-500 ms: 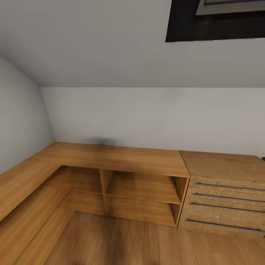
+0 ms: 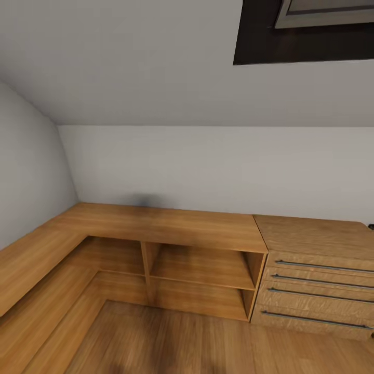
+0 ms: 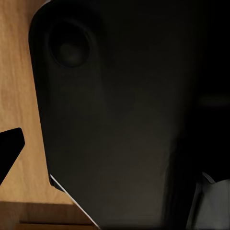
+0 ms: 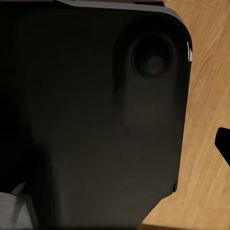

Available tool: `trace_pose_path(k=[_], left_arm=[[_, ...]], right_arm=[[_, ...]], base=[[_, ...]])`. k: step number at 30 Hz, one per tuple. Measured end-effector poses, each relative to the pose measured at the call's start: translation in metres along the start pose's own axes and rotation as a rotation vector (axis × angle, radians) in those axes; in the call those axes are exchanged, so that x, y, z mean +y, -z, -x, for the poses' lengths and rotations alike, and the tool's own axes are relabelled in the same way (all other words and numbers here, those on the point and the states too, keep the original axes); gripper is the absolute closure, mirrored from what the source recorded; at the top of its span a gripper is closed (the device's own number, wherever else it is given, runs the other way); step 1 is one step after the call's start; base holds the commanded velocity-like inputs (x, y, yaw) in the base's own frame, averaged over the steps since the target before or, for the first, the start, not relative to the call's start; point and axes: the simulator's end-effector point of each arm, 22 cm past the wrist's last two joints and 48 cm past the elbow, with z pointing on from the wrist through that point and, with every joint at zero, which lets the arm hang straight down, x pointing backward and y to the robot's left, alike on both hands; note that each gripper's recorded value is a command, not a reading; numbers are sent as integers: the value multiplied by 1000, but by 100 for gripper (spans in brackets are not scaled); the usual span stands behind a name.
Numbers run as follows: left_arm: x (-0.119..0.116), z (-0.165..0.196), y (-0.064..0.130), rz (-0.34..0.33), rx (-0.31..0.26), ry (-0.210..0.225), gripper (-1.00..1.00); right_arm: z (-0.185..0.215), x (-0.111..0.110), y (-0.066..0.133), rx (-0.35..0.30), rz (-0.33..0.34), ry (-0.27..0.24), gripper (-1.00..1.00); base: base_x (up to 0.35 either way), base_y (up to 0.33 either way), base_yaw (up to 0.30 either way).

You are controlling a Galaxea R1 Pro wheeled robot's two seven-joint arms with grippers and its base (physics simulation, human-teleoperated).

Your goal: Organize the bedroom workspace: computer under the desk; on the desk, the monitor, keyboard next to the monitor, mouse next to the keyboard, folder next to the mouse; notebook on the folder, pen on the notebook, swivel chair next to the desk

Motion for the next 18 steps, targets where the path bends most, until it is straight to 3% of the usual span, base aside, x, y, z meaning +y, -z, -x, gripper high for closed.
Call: trace_pose_path(k=[18], left_arm=[[0, -1, 28, 2, 2, 1, -100]], right_arm=[[16, 1, 29, -74, -1, 2, -100]], base=[[0, 0, 0]])
